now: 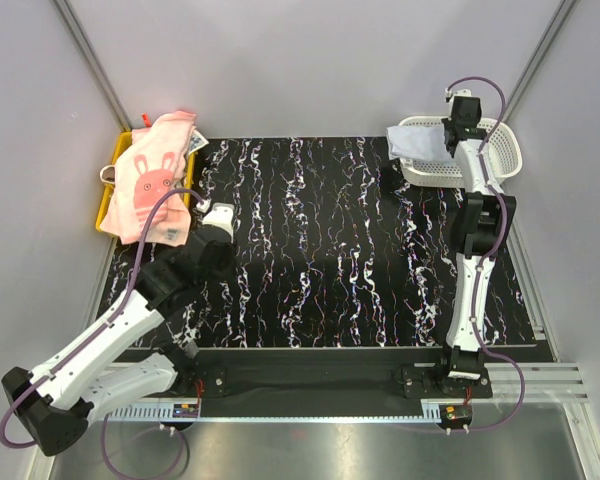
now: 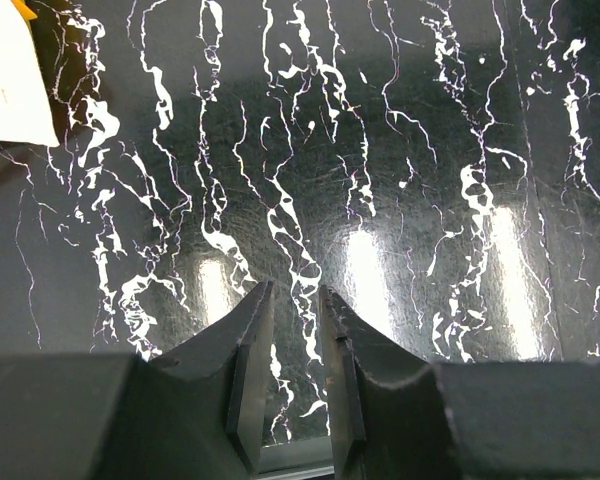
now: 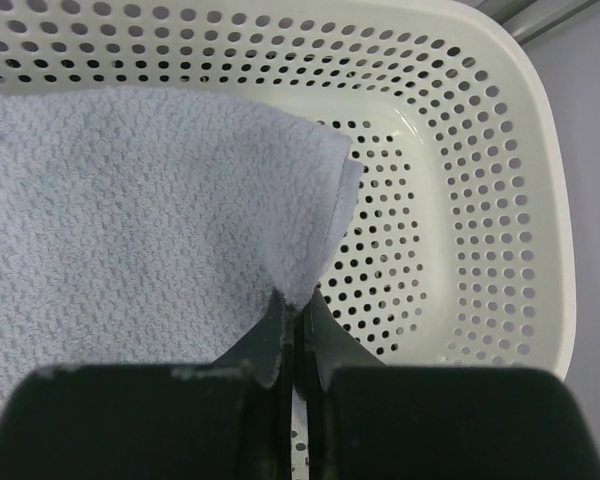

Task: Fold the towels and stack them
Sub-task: Neatly place the folded towel into the bin

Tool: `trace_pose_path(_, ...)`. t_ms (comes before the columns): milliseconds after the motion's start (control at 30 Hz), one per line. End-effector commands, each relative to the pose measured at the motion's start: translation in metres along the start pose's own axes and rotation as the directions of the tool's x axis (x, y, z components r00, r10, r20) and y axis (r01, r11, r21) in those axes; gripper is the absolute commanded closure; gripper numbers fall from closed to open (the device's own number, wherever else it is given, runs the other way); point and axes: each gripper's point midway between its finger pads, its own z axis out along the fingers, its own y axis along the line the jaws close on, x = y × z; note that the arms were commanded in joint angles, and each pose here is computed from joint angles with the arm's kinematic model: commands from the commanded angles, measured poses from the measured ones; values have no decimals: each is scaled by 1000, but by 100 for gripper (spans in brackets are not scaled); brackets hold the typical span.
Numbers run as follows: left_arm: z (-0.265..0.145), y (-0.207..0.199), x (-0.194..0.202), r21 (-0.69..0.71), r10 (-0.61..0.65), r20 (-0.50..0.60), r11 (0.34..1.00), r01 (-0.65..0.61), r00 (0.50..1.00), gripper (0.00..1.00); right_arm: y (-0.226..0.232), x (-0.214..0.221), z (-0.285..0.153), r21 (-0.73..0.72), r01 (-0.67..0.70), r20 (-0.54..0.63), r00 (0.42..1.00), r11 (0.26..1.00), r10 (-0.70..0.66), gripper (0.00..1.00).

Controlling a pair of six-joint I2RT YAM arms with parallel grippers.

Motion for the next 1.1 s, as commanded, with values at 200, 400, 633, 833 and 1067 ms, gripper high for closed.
trace_pose_path(200,9,-11,-5,36,16,-3,999,-16,1000,70,-28,3,25,-14,-41,46,998,999,42,100)
trace_pose_path(400,13,-17,-3,55,18,-26,998,-17,999,69,-30,20,38,-25,-73,22,997,997,74,88)
trace_pose_path(633,15,-17,-2,53,21,-33,998,-19,999,67,-48,17,37,30,-116,30,993,993,115,35)
trace_pose_path(833,12,-17,-8,51,19,-17,999,-18,1000,66,-68,-17,6,32,-212,76,975,977,209,10)
trace_pose_path(1067,1,-19,-44,61,-40,61,997,36,997,63,-74,-88,-103,-135,-455,126,873,880,471,0)
